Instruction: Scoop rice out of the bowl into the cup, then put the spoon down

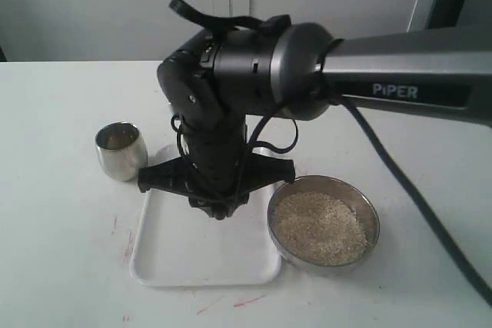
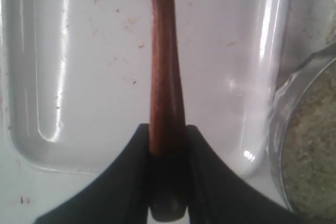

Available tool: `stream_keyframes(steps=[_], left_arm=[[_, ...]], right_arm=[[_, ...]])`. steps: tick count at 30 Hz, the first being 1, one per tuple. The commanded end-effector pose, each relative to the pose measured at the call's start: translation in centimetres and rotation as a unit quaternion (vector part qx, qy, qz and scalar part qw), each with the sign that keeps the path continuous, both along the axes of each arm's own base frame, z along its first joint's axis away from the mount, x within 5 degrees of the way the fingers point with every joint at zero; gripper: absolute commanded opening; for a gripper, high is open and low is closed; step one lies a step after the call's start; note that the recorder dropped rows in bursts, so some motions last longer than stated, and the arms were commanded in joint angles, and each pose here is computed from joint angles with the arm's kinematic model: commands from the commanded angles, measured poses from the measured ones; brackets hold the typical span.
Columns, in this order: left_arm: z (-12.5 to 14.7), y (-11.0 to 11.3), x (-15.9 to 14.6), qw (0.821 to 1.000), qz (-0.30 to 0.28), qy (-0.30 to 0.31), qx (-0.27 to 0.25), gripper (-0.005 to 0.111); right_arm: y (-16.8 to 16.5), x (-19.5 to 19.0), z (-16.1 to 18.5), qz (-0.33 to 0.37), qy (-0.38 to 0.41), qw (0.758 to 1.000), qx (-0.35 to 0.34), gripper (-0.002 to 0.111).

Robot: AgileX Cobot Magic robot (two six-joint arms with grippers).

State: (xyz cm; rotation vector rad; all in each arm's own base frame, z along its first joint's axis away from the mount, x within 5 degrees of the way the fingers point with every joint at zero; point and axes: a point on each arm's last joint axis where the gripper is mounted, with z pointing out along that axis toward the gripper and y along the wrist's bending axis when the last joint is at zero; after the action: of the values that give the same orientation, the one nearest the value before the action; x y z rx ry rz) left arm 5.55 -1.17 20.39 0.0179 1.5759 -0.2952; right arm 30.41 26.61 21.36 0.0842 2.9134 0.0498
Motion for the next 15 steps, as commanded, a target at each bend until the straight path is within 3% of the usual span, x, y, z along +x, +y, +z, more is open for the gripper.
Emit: stream_keyframes(steps=[1, 15], left_arm=[[0.24, 0.0, -0.02, 1.0, -0.001, -0.003, -0.007, 0.014], [0.24, 0.0, -0.02, 1.0, -0.001, -0.003, -0.007, 0.014]], right_arm=[[0.18, 0.22, -1.22, -0.012, 0.011, 1.0, 0.0, 0.0], [1.13, -0.42, -2.16, 0.003, 0.045, 0.999, 0.02, 0.0]])
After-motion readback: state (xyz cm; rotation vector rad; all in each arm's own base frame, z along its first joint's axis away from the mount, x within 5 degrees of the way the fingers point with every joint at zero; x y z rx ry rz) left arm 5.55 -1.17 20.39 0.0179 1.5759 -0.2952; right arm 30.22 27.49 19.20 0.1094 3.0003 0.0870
